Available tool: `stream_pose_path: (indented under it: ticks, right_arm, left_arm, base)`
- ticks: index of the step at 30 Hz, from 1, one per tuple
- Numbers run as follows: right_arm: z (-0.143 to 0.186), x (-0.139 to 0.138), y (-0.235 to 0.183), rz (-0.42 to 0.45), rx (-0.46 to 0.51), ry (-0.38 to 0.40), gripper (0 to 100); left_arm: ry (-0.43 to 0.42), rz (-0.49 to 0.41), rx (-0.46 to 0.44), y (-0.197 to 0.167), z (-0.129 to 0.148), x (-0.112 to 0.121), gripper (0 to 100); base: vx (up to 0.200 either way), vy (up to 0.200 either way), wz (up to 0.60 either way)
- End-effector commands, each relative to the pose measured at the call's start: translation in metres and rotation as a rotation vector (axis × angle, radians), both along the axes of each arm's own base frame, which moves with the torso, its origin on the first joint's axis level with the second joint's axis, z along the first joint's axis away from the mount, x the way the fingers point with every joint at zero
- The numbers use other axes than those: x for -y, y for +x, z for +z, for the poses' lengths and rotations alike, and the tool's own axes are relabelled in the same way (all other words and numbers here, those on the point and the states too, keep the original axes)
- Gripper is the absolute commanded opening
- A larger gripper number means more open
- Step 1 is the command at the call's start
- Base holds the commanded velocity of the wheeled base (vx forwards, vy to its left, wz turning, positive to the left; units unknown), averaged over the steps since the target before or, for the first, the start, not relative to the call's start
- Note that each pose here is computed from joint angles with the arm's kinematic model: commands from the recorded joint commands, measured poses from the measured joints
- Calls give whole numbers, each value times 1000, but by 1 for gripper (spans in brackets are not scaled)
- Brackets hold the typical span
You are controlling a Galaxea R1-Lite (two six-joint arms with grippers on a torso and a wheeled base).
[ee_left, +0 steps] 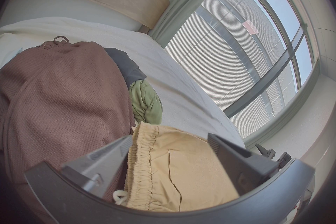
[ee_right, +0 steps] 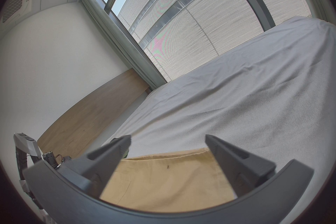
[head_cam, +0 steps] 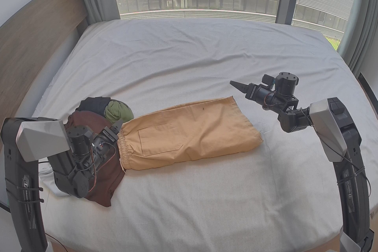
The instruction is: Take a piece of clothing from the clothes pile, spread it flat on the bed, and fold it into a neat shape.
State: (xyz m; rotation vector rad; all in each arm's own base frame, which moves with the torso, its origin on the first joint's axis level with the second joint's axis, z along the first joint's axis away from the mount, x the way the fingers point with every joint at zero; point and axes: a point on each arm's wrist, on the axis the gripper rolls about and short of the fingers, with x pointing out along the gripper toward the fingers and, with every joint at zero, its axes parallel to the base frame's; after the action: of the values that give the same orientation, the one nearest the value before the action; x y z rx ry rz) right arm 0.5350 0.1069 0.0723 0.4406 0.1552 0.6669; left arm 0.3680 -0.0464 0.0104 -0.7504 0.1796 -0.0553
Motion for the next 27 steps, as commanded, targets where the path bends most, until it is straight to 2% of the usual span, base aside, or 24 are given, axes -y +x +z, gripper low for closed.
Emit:
stream_pose_path:
  ticks: [1, 10, 15, 16, 20, 27]
  right_arm:
    - [-2, -1, 0, -6, -4, -1, 100]
    - [25, 0, -32, 2, -55, -16, 100]
    - [42, 2, -71, 36, -66, -21, 100]
    - [47, 4, -87, 73, -74, -21, 100]
    - [47, 9, -114, 93, -92, -25, 100]
    - [19, 22, -133, 73, -114, -49, 100]
  left_arm:
    - [-7, 17, 17, 3, 4, -3, 100]
    - [-9, 15, 30, -3, 14, -3, 100]
    - [-12, -39, 36, -20, 30, 10, 100]
    - [-11, -56, 37, -26, 34, 15, 100]
    - [-9, -85, 50, -34, 43, 24, 100]
    - [-12, -163, 108, -49, 67, 34, 100]
  base:
    - [0, 0, 0]
    - [0, 0, 0]
    - [0, 0, 0]
    - [0, 0, 0]
    - [0, 0, 0]
    - [0, 0, 0]
